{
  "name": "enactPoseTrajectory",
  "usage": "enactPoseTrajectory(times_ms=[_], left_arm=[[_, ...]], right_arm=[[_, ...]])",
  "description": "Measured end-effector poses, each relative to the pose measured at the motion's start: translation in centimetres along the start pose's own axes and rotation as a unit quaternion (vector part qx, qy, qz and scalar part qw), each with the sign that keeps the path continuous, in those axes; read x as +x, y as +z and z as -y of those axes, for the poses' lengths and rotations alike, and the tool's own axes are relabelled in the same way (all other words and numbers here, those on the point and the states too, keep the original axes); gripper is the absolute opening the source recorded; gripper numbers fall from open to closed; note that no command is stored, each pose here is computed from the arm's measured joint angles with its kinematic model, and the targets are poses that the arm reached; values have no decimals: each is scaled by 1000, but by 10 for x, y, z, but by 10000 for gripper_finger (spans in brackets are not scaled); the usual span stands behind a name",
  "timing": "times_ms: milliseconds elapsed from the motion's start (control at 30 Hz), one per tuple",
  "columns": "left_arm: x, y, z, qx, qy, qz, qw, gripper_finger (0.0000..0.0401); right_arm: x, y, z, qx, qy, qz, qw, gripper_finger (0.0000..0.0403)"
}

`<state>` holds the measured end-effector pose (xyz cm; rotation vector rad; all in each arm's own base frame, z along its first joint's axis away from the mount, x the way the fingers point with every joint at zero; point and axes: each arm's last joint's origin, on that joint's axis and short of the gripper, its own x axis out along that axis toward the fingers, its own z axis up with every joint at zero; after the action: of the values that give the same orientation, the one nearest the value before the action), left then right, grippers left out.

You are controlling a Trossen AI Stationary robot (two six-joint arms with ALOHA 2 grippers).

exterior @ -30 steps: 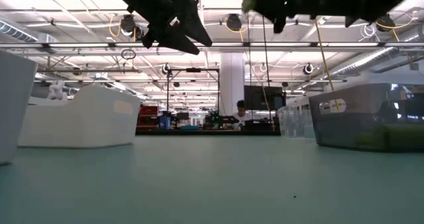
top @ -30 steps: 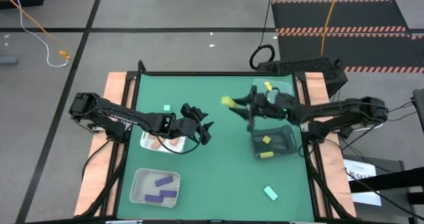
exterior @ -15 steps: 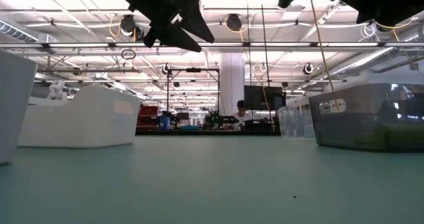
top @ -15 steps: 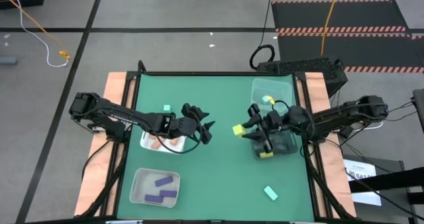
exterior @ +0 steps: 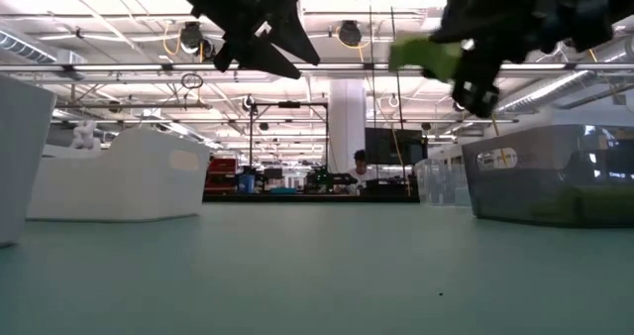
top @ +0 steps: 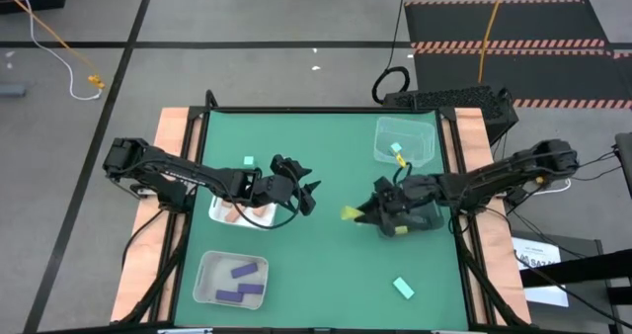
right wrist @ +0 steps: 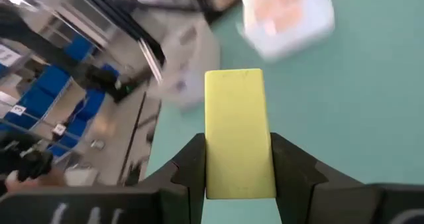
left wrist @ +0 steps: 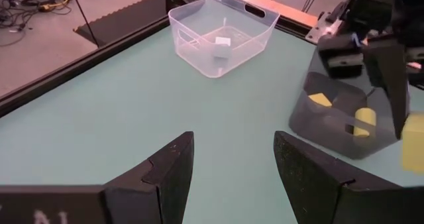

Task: Sort & place blocks by color
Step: Put the green block into the black bin

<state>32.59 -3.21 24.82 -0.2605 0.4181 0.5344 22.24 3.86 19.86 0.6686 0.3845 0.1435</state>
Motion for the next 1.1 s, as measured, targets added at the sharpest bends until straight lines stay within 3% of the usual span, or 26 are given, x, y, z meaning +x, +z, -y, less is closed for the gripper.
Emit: enactPoseTrajectory(times_ms=[100,267,367,600,767,967,1033,1100], left_arm=[[0,-1,-1,3,2,-5,1000,209],[0,-2,-1,6,3,-8,1000,209],[0,-2,-1,8,3,-8,1000,209],[0,-2,-1,10,4,-11,1000,209],[0,-2,-1,8,4,-11,1000,209],[0,-2,-1,8,4,-11,1000,209],[0,-2,-1,8,4,-11,1000,209],[0,-2,-1,8,4,-11,1000,209]], right_arm=[[-9,-9,-4,45,-21,-41,998,111],[-30,-13,-13,67,-35,-55,996,111],[-44,-17,-12,88,-72,-64,991,111],[-73,-32,1,152,-178,-127,964,111],[-85,-40,9,166,-240,-156,944,111],[-89,-44,13,162,-265,-175,934,112],[-89,-44,13,155,-263,-177,936,137],[-89,-44,13,146,-261,-179,937,187]])
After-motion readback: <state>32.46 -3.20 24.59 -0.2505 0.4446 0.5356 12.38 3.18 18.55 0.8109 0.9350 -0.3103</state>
